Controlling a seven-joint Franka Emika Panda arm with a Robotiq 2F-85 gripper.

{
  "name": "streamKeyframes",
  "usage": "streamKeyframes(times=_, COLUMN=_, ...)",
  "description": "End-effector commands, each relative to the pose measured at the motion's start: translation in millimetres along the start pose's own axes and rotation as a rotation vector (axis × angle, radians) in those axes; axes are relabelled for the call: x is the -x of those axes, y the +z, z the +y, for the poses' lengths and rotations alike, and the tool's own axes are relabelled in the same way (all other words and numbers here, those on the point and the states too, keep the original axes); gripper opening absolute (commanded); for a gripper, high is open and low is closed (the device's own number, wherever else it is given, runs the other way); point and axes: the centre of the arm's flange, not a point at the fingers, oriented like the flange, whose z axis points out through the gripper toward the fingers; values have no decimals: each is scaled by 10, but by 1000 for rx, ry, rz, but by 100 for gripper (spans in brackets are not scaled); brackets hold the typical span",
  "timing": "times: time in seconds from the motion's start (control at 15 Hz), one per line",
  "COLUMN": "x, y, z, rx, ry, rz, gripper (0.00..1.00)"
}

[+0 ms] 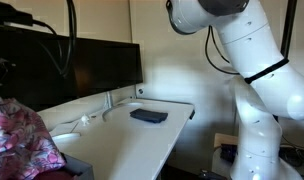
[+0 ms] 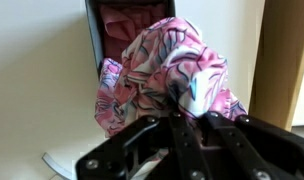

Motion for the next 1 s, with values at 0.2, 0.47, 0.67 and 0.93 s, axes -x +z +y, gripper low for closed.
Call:
streamKeyframes(times=0.2, x=-175, y=-769, z=-123, rx=10, ry=37, rz=47, gripper=10)
streamKeyframes(times=0.47, x=-191, y=-1151, z=-90, rx=15, ry=49, rz=99, gripper=10)
streamKeyframes(times=0.67, x=-215, y=-1472, z=-34, rx=21, ry=75, rz=147, gripper=10)
streamKeyframes(times=0.93, x=-181, y=-1869, z=101, rx=26, ry=115, rz=202, gripper=10)
